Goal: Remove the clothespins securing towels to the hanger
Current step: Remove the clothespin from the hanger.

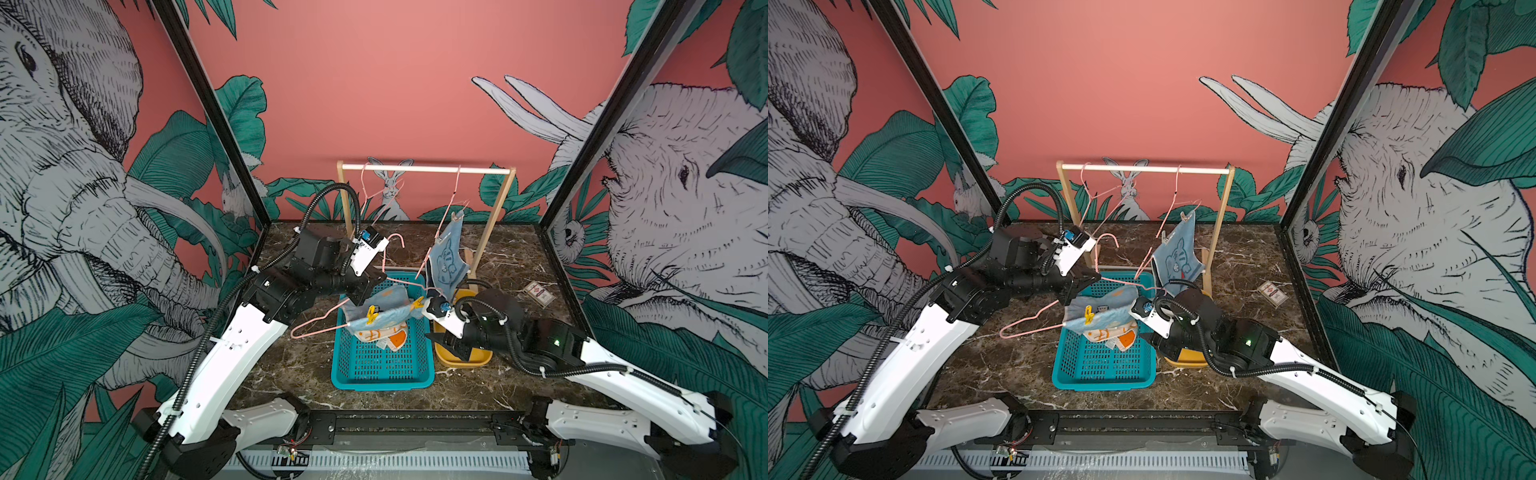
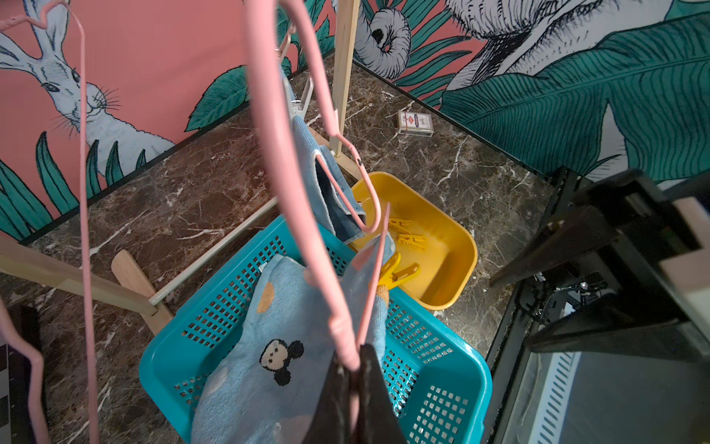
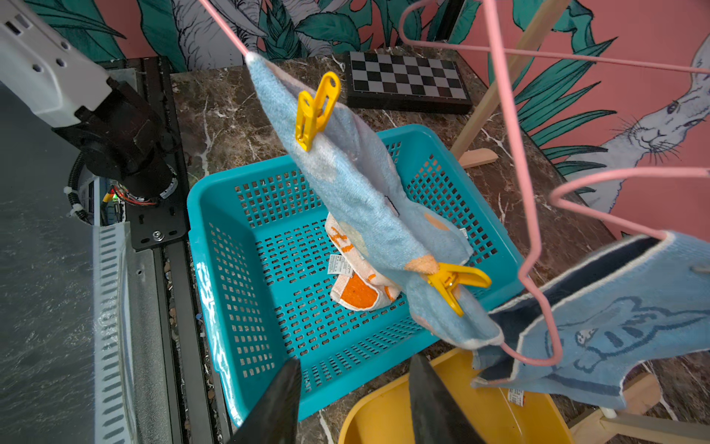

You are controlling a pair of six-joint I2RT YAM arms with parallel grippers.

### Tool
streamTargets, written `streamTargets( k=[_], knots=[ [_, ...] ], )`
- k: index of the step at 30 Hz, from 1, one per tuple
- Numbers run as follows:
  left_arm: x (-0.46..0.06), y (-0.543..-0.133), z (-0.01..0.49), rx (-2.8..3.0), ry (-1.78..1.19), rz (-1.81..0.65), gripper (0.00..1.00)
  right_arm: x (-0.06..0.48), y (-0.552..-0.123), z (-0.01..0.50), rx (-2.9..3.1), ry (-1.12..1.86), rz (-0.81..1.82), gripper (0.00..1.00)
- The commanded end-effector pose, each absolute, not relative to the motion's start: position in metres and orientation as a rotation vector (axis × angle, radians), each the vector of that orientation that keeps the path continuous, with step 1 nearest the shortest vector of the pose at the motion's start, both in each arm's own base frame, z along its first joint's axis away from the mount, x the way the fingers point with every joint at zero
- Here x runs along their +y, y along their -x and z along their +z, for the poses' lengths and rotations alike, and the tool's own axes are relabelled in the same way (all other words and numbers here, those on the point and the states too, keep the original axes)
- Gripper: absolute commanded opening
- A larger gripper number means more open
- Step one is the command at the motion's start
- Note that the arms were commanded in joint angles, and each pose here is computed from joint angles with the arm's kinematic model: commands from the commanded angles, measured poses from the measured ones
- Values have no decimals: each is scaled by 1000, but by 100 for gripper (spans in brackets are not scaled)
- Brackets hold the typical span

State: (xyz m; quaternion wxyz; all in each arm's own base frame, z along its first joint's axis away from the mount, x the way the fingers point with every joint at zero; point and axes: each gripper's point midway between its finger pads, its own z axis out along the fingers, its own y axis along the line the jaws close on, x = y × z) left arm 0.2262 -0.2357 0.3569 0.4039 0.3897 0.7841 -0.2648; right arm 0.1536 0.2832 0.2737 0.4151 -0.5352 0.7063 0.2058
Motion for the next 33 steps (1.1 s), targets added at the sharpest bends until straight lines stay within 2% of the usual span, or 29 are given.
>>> streamTargets(
  k=[1, 24, 33],
  knots=[
    [-239, -220, 373, 1931, -1005, -719, 0, 303, -152, 298, 1666, 1369, 579, 46],
    [-256, -217, 367, 1931, -1041, -835, 0, 371, -155, 308, 1525, 1532, 686, 47],
    [-257, -222, 369, 1921, -1033, -828, 0, 386, -149, 308, 1500, 1562, 738, 43]
  ],
)
